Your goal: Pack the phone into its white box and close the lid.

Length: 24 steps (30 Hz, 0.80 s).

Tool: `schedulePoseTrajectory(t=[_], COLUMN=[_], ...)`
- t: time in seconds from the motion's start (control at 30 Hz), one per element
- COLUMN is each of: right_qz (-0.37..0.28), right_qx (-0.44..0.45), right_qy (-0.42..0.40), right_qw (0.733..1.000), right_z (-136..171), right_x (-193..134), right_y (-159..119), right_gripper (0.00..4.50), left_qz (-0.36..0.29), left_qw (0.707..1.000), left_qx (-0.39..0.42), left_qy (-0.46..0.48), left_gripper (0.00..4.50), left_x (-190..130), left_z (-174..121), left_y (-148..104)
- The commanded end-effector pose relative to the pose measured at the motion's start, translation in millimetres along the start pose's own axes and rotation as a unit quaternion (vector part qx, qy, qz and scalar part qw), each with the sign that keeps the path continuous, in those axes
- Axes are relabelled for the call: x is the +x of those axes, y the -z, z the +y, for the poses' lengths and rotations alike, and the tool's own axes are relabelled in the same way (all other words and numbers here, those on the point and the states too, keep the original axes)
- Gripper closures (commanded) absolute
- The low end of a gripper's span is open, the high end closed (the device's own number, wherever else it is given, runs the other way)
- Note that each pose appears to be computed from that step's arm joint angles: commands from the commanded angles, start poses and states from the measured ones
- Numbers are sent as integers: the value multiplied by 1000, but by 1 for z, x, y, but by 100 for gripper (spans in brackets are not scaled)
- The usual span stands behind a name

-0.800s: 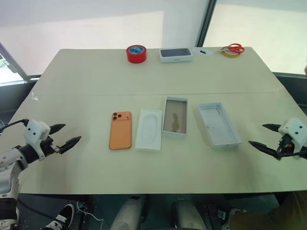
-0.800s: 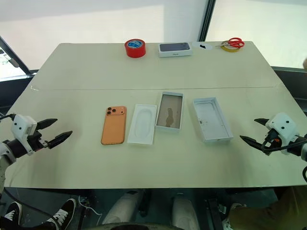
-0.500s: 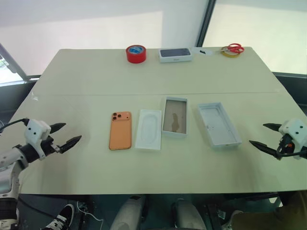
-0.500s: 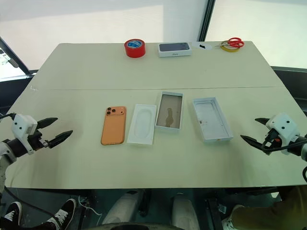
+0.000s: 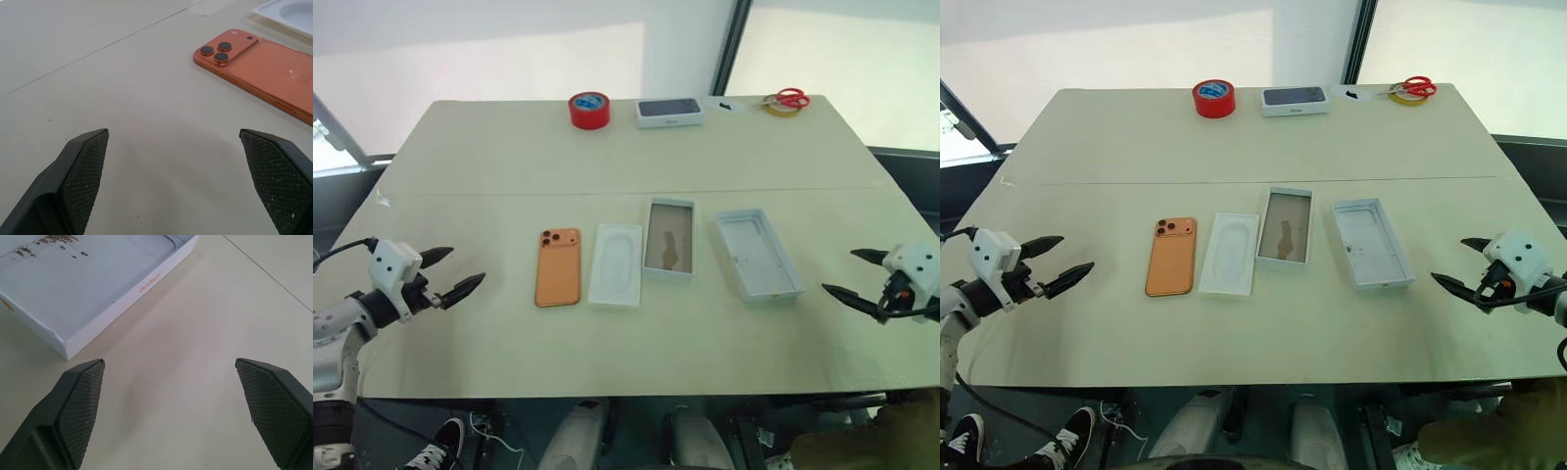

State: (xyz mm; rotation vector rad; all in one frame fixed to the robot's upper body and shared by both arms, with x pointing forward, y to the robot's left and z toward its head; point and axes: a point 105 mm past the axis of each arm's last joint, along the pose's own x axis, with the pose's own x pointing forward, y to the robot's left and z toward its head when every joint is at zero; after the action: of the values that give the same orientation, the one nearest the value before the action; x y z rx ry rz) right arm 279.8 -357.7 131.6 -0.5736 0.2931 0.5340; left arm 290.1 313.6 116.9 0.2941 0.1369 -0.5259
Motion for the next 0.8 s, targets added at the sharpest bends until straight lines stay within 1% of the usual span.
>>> schedulePoseTrajectory(t=[0.03, 0.17, 0.2, 0.27, 0.3, 0.37, 0.4, 0.47, 0.5, 0.53, 0.63, 0.7, 0.73, 0.8], right_qz=[-19, -37, -44, -55, -63, -77, -91, -114, -126, -137, -153, -166, -171, -173], right_qx=[-20, -35, -40, -49, -53, -66, -72, -82, -86, -91, -106, -104, -102, -103], right_qy=[9, 1, 0, -7, -13, -28, -39, -58, -70, -86, -123, -133, -135, -138], right_qw=[1000, 999, 998, 997, 997, 994, 993, 988, 986, 983, 975, 972, 971, 970], right_z=[-7, -7, -6, -4, -2, 6, 12, 23, 30, 39, 62, 70, 73, 76], right_x=[1, 7, 9, 14, 17, 25, 30, 39, 44, 50, 61, 65, 66, 68], right_y=[-15, -30, -37, -46, -53, -65, -76, -94, -103, -111, -124, -133, -136, -139], right_gripper=[3, 3, 3, 3, 3, 3, 3, 3, 3, 3, 3, 3, 3, 3], left_qz=[-13, -8, -7, 21, 22, 30, 23, 8, -3, -16, -43, -45, -34, -11], left_qw=[999, 1000, 999, 997, 996, 998, 999, 998, 994, 990, 979, 972, 966, 960], left_qx=[28, 23, 40, 51, 59, 47, 19, -28, -75, -114, -162, -194, -223, -253], left_qy=[-11, -13, -25, -51, -58, -27, 13, 59, 79, 88, 118, 127, 128, 122], left_gripper=[0, 0, 0, 0, 0, 0, 0, 0, 0, 0, 0, 0, 0, 0], left_x=[9, 20, 23, 26, 30, 38, 45, 56, 63, 72, 92, 103, 110, 120], left_z=[2, -2, -2, 0, -1, -12, -25, -43, -51, -57, -80, -95, -102, -112], left_y=[-16, -21, -24, -24, -27, -29, -33, -42, -48, -55, -73, -81, -80, -76])
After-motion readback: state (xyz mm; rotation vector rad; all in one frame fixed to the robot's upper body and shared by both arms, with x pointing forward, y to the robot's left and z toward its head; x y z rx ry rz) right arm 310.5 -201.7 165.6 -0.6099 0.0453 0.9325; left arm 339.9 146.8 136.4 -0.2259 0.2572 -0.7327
